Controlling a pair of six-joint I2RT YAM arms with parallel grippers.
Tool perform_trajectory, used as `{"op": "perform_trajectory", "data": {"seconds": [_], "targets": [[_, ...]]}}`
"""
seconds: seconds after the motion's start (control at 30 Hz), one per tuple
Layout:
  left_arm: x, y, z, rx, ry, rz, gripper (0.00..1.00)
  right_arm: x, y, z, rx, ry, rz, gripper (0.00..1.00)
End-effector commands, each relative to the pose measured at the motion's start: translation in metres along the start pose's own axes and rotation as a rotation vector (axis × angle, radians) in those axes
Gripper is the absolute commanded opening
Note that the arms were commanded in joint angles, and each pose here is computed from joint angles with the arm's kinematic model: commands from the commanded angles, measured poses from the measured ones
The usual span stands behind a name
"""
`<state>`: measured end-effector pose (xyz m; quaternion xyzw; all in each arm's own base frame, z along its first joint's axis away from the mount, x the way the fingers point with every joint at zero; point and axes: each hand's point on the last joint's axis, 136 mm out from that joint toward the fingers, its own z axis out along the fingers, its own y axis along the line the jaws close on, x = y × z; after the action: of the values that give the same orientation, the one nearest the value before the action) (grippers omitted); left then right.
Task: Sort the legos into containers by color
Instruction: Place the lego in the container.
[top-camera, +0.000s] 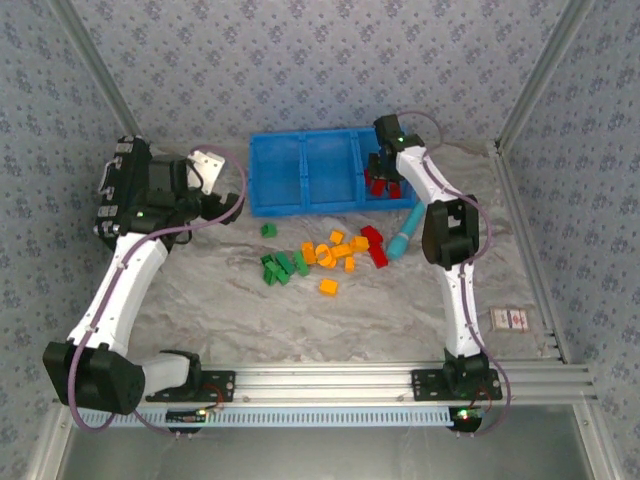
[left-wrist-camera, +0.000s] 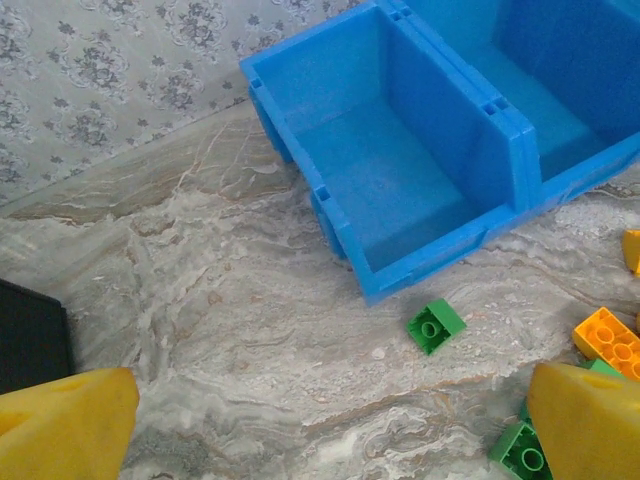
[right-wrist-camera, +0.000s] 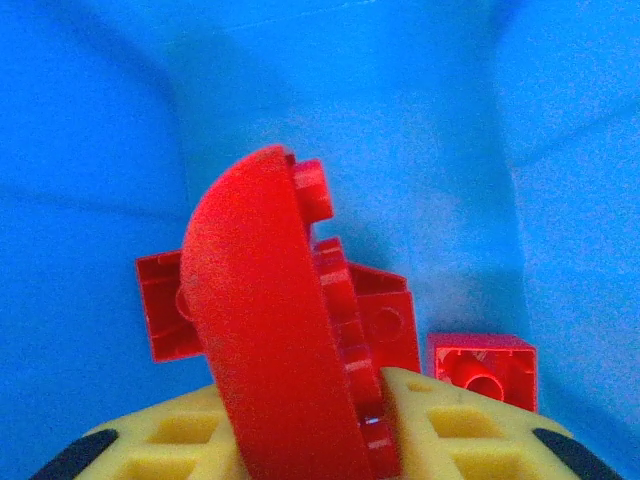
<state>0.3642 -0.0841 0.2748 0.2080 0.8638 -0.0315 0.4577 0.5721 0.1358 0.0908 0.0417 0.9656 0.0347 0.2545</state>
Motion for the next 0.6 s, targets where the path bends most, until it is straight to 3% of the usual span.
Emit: {"op": "perform_trajectory", "data": {"seconds": [0.0, 0.3, 0.57], "targets": [[-0.013, -0.003, -0.004, 0.031, -0.042, -0.016, 1.00, -0.001, -0.001, -0.023, -0.002, -0.010, -0.020, 0.38], [-0.018, -0.005, -0.014, 0.035, -0.091, -0.024, 1.00, 0.015, -0.010, -0.090, -0.015, -0.086, -0.059, 0.42], [-0.032, -0.012, -0.035, 0.060, -0.162, -0.040, 1.00, 0.083, -0.018, -0.148, -0.057, -0.098, -0.042, 0.43]]}}
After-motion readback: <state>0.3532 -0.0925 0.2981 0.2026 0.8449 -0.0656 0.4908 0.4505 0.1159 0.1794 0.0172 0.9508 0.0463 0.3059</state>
